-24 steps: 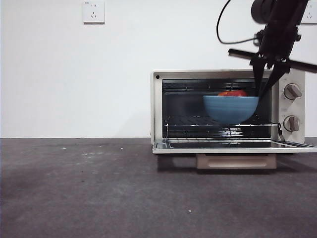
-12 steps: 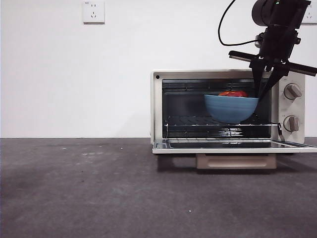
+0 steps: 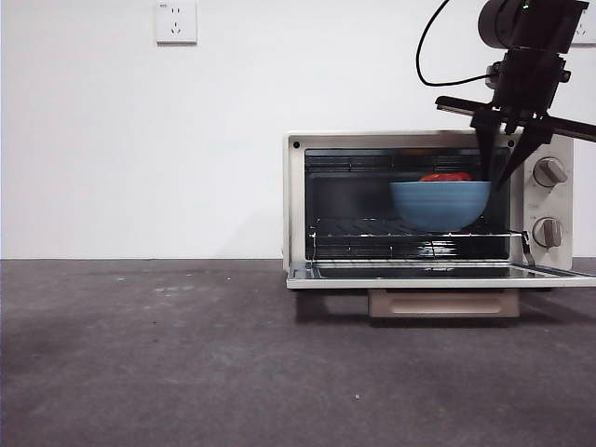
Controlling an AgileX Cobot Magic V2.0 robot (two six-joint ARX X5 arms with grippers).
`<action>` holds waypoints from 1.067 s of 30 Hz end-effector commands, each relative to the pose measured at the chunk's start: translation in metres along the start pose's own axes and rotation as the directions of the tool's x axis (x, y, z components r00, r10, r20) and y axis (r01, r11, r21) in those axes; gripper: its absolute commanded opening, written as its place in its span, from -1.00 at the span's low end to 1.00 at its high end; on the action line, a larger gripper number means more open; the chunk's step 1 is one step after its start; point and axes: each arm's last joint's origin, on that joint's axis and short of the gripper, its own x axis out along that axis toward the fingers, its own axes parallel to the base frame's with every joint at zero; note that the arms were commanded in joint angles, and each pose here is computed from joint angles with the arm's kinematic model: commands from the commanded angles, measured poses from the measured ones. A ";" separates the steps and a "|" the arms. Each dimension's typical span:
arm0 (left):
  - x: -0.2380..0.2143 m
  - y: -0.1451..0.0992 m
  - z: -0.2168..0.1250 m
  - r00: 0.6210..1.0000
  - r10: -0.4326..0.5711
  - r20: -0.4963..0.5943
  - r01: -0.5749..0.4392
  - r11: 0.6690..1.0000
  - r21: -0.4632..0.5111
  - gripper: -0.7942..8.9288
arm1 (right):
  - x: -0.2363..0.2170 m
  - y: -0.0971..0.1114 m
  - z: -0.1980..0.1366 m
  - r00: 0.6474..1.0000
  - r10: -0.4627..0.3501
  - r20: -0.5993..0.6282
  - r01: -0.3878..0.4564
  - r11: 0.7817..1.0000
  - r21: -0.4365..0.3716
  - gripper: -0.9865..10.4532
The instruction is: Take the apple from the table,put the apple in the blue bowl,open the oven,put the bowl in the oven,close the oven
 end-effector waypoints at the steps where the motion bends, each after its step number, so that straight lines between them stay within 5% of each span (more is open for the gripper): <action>1: 0.001 0.000 0.000 1.000 0.001 0.004 -0.001 1.000 -0.003 -0.85 | 0.006 0.000 0.001 1.000 -0.007 -0.006 0.007 1.000 0.010 -0.50; 18: 0.002 -0.002 0.003 0.999 -0.027 0.022 0.027 1.000 -0.008 -0.85 | -0.059 0.005 -0.001 0.985 0.083 0.150 -0.062 0.989 -0.134 -0.50; 25: 0.017 -0.013 0.025 0.992 -0.101 0.070 0.104 0.993 -0.046 -0.85 | -0.134 -0.002 -0.024 0.963 0.138 0.233 -0.059 0.948 -0.314 -0.50; 32: 0.055 -0.036 0.061 0.970 -0.229 0.082 0.232 0.972 -0.038 -0.85 | -0.221 -0.024 -0.071 0.927 0.168 0.337 -0.020 0.915 -0.402 -0.63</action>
